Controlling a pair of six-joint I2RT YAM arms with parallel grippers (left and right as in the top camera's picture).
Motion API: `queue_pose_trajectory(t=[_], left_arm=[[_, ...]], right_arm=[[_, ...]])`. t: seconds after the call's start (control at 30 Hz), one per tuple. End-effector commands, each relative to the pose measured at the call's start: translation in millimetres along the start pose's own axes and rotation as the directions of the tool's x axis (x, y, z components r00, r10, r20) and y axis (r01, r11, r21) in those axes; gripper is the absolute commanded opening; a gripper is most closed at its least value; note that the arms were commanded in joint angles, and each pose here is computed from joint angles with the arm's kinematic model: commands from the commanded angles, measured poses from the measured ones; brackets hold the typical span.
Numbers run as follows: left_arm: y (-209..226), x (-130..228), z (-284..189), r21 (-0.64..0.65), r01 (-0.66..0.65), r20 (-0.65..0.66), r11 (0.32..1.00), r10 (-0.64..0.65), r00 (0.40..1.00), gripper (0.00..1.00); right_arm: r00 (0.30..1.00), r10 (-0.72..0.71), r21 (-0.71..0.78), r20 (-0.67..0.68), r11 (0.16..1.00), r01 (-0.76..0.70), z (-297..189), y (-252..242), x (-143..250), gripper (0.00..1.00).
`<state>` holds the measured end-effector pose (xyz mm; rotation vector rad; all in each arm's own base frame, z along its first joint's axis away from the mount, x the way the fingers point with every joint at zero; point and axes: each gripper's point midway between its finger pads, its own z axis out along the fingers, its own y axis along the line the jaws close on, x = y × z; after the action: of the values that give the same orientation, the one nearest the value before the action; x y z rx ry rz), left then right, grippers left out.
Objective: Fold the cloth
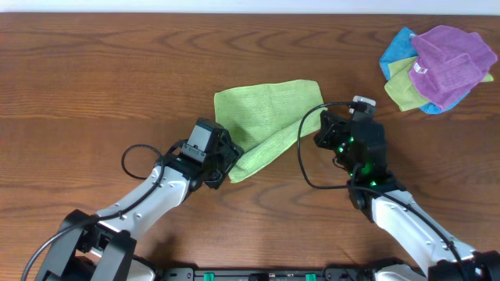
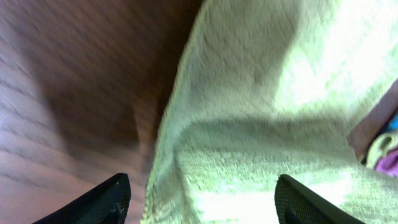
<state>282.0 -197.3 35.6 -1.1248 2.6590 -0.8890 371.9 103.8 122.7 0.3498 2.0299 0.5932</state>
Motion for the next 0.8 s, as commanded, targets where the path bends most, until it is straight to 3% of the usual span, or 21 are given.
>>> queue_pose_trajectory(t=[0.0,0.33,0.6,0.67,0.73,0.77], left_arm=[[1.2,15.4,1.0,0.007,0.026,-0.094,1.000,-0.026,0.995,0.75],[40.5,38.5,-5.2,-0.155,0.055,-0.197,0.986,-0.085,0.977,0.75],[25.4,35.7,-2.9,-0.094,0.062,-0.193,0.994,-0.079,0.978,0.75],[18.4,34.0,-2.1,-0.064,0.054,-0.189,0.997,-0.065,0.980,0.68],[17.1,33.5,-1.9,-0.059,0.052,-0.187,0.997,-0.062,0.980,0.52],[17.2,33.6,-1.9,-0.059,0.052,-0.188,0.997,-0.062,0.980,0.49]], right_arm=[[1.000,0.006,-0.009,0.019,1.000,-0.006,1.7,8.5,-6.4,0.01],[0.999,0.002,0.023,0.047,1.000,-0.003,1.5,3.2,-11.4,0.02],[0.999,0.002,0.025,0.048,1.000,-0.003,1.5,2.8,-11.6,0.02],[0.999,0.002,0.025,0.047,1.000,-0.003,1.5,2.8,-11.4,0.01],[0.999,0.002,0.025,0.048,1.000,-0.003,1.5,2.9,-11.5,0.02],[0.999,0.002,0.025,0.048,1.000,-0.003,1.5,2.9,-11.5,0.02]])
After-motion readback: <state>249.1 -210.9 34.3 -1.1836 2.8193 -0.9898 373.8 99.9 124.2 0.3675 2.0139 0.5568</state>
